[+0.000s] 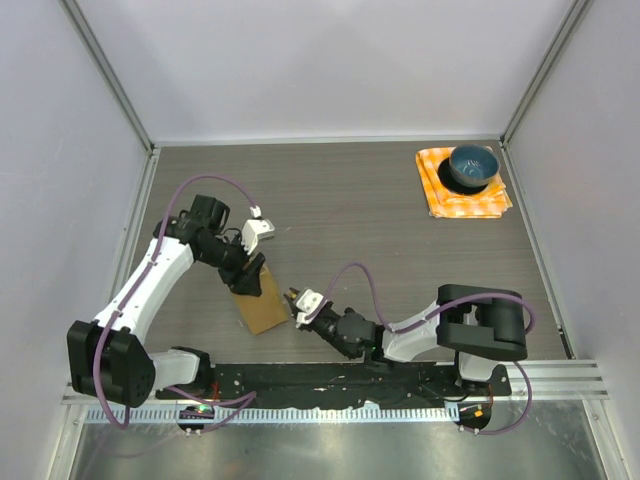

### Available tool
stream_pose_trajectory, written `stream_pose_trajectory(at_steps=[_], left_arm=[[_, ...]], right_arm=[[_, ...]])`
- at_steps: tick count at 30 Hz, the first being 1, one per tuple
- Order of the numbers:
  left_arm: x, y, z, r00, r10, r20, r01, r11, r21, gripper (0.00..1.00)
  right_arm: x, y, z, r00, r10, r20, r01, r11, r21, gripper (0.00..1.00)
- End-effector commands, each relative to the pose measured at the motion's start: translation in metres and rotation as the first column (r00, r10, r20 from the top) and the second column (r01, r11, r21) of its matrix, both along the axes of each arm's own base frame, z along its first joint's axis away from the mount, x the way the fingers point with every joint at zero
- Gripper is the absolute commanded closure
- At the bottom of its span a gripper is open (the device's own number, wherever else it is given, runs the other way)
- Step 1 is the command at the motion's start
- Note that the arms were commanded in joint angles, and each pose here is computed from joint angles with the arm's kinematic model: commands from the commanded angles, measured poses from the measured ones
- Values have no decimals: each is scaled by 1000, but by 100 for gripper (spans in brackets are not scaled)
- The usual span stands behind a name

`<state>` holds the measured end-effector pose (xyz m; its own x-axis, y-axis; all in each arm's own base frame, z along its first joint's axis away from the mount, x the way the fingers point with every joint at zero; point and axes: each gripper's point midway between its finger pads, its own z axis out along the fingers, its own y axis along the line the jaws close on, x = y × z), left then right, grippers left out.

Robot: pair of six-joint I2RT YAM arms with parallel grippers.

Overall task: Unpack the express box
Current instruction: Cut the express box at the center of the board.

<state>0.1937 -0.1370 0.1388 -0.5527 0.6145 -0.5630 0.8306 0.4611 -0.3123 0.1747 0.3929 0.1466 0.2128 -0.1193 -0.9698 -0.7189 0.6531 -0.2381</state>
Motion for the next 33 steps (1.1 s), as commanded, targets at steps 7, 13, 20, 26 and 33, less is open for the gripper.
stream_pose_trajectory(at_steps=[7,13,20,26,33], left_arm=[[-14,7,-19,998,-11,-65,12,1000,28,67],[-8,-3,-10,997,-5,-77,2,999,-37,80],[-8,-3,-12,997,-6,-76,4,999,-35,84],[-9,-2,-11,997,-7,-72,5,999,-35,85],[-9,-1,-12,998,-4,-66,2,1000,-29,85]], right_arm=[[-2,-3,140,986,-74,152,-4,888,459,99],[-4,-9,160,983,-80,163,-13,867,499,99],[-6,-7,168,987,-59,147,-30,843,538,99],[-7,-7,171,989,-51,139,-35,833,552,99],[-10,-7,173,992,-26,120,-48,816,576,99]])
